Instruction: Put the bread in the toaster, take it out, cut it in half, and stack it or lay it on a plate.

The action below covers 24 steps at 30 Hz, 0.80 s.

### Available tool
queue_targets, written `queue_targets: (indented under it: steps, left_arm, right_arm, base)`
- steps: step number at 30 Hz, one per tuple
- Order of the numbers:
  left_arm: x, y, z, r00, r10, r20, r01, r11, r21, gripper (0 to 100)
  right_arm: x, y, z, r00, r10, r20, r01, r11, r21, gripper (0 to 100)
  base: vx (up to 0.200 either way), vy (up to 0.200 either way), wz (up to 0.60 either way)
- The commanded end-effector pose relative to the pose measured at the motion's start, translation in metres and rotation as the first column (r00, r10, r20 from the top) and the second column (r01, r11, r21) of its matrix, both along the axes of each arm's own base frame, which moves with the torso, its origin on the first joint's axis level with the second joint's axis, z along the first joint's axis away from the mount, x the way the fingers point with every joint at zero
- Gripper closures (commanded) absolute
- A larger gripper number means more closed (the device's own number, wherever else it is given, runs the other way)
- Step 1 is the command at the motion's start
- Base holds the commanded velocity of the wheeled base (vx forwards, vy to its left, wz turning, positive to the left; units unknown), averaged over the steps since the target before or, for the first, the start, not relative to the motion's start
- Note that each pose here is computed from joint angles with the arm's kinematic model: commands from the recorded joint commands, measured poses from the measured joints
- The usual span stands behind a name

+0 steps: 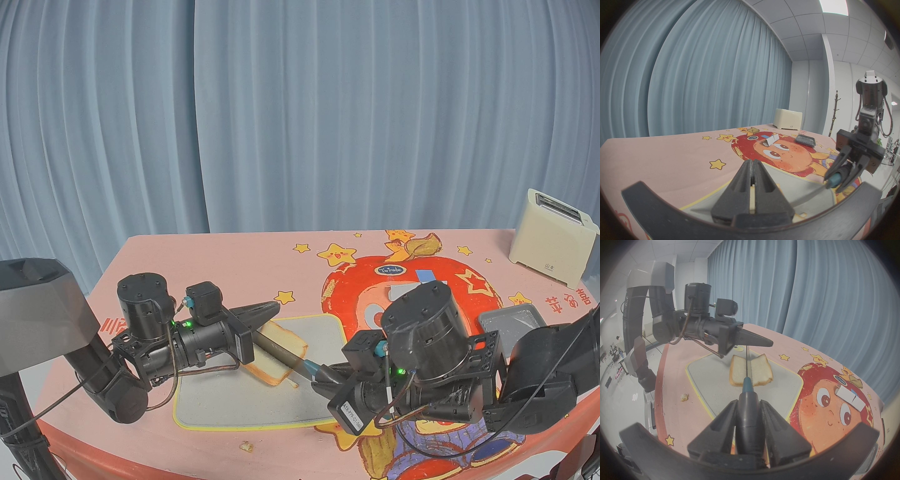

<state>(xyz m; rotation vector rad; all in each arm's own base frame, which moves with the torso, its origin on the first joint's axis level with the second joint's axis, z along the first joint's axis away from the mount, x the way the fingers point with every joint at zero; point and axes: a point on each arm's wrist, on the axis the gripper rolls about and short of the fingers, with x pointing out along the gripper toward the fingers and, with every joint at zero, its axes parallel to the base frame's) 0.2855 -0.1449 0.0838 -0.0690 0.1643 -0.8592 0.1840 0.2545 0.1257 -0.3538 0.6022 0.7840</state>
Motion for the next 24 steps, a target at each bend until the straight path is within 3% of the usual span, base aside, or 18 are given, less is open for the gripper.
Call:
queue_targets:
  steps: [1,5,10,20,24]
  left_arm:
    - [-0.013,0.006,0.042,0.994,0.006,0.113,0.003,0.997,-0.075,100]
    - [-0.019,0.009,0.050,0.991,0.007,0.131,0.004,0.996,-0.087,100]
    - [-0.025,0.012,0.035,0.995,0.006,0.095,-0.002,0.999,-0.046,100]
    - [-0.021,0.010,0.025,0.997,-0.001,0.080,0.002,1.000,-0.012,100]
    - [-0.018,0.004,0.009,0.998,-0.017,0.055,0.015,1.000,0.026,100]
  right_arm:
    - [0.001,0.001,0.006,1.000,-0.002,0.013,0.002,1.000,0.025,100]
    - [0.002,0.001,0.007,1.000,-0.006,0.016,0.005,0.999,0.035,100]
    - [0.002,0.003,0.009,1.000,-0.009,0.013,0.009,0.999,0.046,100]
    - [0.003,0.002,0.005,1.000,-0.012,0.003,0.012,0.999,0.037,100]
    - [0.004,0.002,0.004,1.000,-0.014,-0.002,0.014,0.999,0.030,100]
  base:
    - [0.000,0.000,0.00]
    - [0.000,0.000,0.00]
    - [0.000,0.000,0.00]
    - [0.000,0.000,0.00]
    - [0.000,0.000,0.00]
